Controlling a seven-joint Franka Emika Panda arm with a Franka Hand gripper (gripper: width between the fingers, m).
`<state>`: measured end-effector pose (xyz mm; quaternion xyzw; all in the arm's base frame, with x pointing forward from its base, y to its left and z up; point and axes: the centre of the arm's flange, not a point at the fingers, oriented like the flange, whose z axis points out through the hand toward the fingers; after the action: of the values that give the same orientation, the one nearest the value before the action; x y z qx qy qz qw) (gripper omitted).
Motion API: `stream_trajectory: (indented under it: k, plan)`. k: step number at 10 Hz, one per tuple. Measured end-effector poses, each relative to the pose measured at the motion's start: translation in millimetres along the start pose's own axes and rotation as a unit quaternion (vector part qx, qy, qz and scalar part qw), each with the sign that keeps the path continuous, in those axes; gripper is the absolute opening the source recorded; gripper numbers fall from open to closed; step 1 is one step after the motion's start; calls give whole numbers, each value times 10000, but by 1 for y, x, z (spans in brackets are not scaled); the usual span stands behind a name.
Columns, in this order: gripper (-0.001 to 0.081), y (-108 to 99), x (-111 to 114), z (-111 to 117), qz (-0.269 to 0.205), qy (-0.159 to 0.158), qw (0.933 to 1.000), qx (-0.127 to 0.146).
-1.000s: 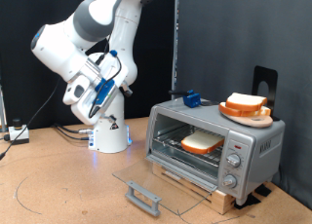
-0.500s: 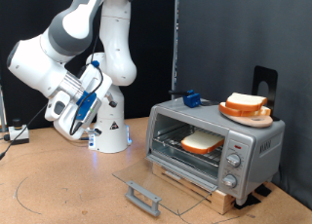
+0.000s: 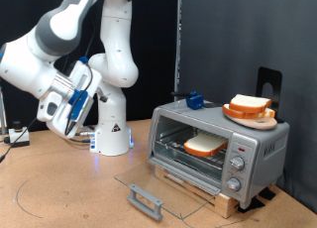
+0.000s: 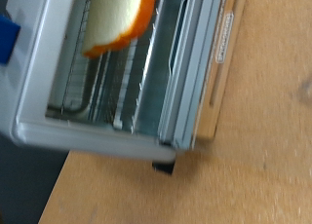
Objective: Make a piece of toast with the oven
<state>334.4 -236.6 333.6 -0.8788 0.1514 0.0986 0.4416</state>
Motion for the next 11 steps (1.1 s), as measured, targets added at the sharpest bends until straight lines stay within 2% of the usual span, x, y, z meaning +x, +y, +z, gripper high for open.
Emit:
stream_trajectory:
  k: [1, 4, 6, 8, 9, 11]
  plan:
    - [809, 16, 3, 0, 135, 39, 9999, -9]
    - [809, 57, 19, 4, 585, 442, 9973, 86]
    - [809, 56, 20, 7, 531, 383, 9978, 86]
    - [809, 66, 36, 11, 745, 425, 9962, 128]
    - [809, 73, 45, 16, 971, 392, 9943, 190]
    - [809, 84, 63, 29, 1426, -55, 9894, 269]
